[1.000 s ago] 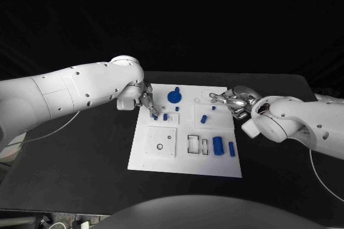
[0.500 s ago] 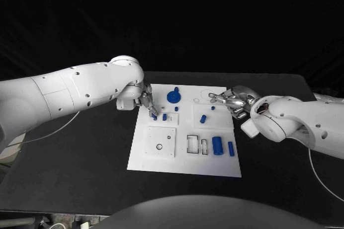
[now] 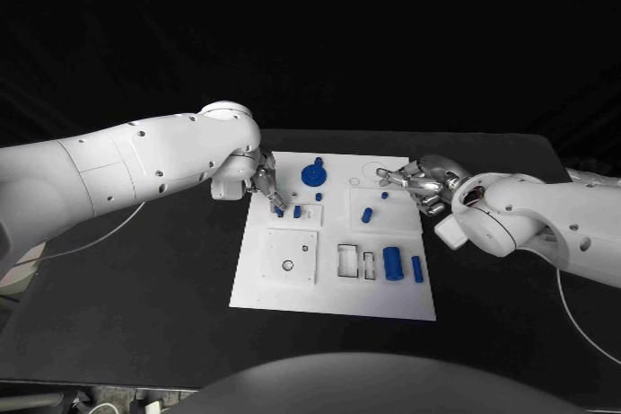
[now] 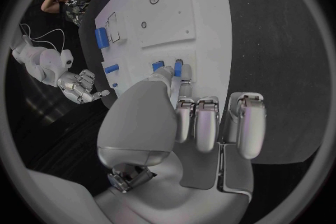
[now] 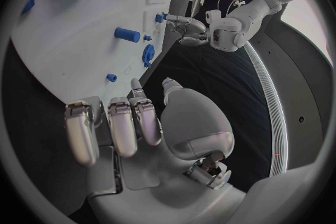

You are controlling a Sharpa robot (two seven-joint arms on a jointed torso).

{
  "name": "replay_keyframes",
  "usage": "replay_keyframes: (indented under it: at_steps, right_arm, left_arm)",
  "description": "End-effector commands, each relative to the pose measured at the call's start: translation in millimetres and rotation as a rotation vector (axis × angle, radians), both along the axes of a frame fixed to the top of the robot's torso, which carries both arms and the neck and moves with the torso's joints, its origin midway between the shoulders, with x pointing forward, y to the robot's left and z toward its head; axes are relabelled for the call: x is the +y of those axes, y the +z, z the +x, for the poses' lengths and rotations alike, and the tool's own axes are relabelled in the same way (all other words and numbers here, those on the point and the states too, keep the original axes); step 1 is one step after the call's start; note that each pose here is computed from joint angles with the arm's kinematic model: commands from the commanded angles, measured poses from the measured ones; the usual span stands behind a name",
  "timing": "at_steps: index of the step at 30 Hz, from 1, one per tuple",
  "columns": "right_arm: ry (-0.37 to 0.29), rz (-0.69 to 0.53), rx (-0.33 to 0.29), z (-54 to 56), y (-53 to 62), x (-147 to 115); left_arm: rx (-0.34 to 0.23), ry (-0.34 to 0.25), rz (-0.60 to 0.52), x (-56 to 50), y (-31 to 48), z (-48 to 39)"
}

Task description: Assemble the parts on the task board

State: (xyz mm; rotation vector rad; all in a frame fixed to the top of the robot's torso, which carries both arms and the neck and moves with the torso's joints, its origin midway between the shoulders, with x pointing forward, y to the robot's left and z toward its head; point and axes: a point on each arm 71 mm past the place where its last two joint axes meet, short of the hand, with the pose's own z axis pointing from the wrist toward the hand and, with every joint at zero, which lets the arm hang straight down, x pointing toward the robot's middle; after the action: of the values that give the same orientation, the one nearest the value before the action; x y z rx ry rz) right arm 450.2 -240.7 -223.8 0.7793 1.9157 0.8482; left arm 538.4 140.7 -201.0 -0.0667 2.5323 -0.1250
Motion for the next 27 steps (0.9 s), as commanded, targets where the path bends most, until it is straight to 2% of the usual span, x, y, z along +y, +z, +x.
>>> replay_keyframes:
  at_steps: [1,27]
  right_arm:
    - [0.009,0.001,0.000,-0.5,-0.3,1.0]
    - [0.006,0.000,-0.001,-0.8,-0.1,-0.2]
  left_arm:
    - [0.024,0.017,0.054,1.9,-2.1,-1.8]
    - [0.020,0.028,0.058,5.2,-4.3,-0.3]
